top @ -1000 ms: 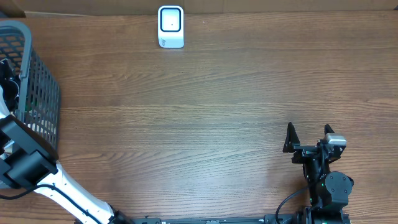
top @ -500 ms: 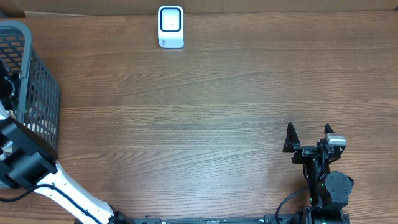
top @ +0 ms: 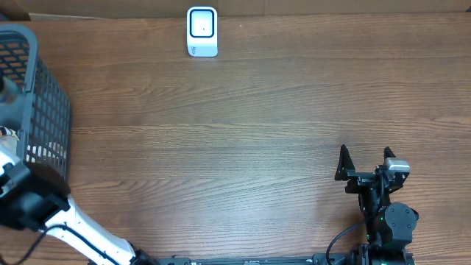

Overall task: Scan the item barcode
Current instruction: 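Grasp the green-lidded jar in the basket with the left gripper, then carry the jar out and set it on the table near the scanner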

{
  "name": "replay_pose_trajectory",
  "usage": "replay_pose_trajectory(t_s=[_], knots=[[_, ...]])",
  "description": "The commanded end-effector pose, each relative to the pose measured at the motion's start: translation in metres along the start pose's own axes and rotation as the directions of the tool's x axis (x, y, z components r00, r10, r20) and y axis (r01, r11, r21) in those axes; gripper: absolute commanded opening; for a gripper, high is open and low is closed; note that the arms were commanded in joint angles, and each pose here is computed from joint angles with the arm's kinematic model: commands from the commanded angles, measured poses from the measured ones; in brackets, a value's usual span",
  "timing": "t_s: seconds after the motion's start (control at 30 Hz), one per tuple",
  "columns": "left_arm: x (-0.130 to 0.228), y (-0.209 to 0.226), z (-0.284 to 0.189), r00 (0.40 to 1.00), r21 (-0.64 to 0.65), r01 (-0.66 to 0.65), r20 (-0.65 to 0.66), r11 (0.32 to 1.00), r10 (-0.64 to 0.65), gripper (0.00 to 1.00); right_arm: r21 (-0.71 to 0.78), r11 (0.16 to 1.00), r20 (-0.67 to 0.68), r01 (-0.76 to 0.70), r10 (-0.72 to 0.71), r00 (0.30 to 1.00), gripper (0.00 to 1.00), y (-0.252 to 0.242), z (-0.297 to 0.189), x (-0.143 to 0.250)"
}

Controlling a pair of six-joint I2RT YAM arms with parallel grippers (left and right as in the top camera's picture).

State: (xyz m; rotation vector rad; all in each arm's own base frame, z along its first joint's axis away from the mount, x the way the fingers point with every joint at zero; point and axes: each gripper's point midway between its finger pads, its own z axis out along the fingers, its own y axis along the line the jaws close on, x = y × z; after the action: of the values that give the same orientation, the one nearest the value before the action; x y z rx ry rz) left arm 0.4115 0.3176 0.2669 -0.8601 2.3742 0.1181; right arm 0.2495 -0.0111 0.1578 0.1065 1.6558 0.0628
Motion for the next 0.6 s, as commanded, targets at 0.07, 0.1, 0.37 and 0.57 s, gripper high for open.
replay_pose_trajectory(t_s=[0.07, 0.1, 0.37, 0.57], knots=[[-0.032, -0.036, -0.154, 0.952, 0.108, -0.045, 0.307, 0.993, 0.01, 0.42, 0.007, 1.0, -0.001, 0.0, 0.0, 1.0, 1.0, -0.002, 0.0, 0.003], [-0.03, -0.042, -0.17, 0.944, 0.122, -0.059, 0.33, 0.991, 0.015, 0.42, 0.007, 1.0, -0.001, -0.001, 0.001, 1.0, 1.0, -0.002, 0.0, 0.003], [0.012, -0.118, -0.251, 0.917, 0.264, -0.204, 0.389, 0.943, 0.089, 0.41, 0.007, 1.0, -0.001, 0.0, 0.0, 1.0, 1.0, -0.002, 0.0, 0.003], [0.069, -0.201, -0.251, 0.924, 0.404, -0.356, 0.288, 0.843, 0.253, 0.41, 0.007, 1.0, -0.001, 0.0, 0.0, 1.0, 1.0, -0.002, 0.0, 0.003]])
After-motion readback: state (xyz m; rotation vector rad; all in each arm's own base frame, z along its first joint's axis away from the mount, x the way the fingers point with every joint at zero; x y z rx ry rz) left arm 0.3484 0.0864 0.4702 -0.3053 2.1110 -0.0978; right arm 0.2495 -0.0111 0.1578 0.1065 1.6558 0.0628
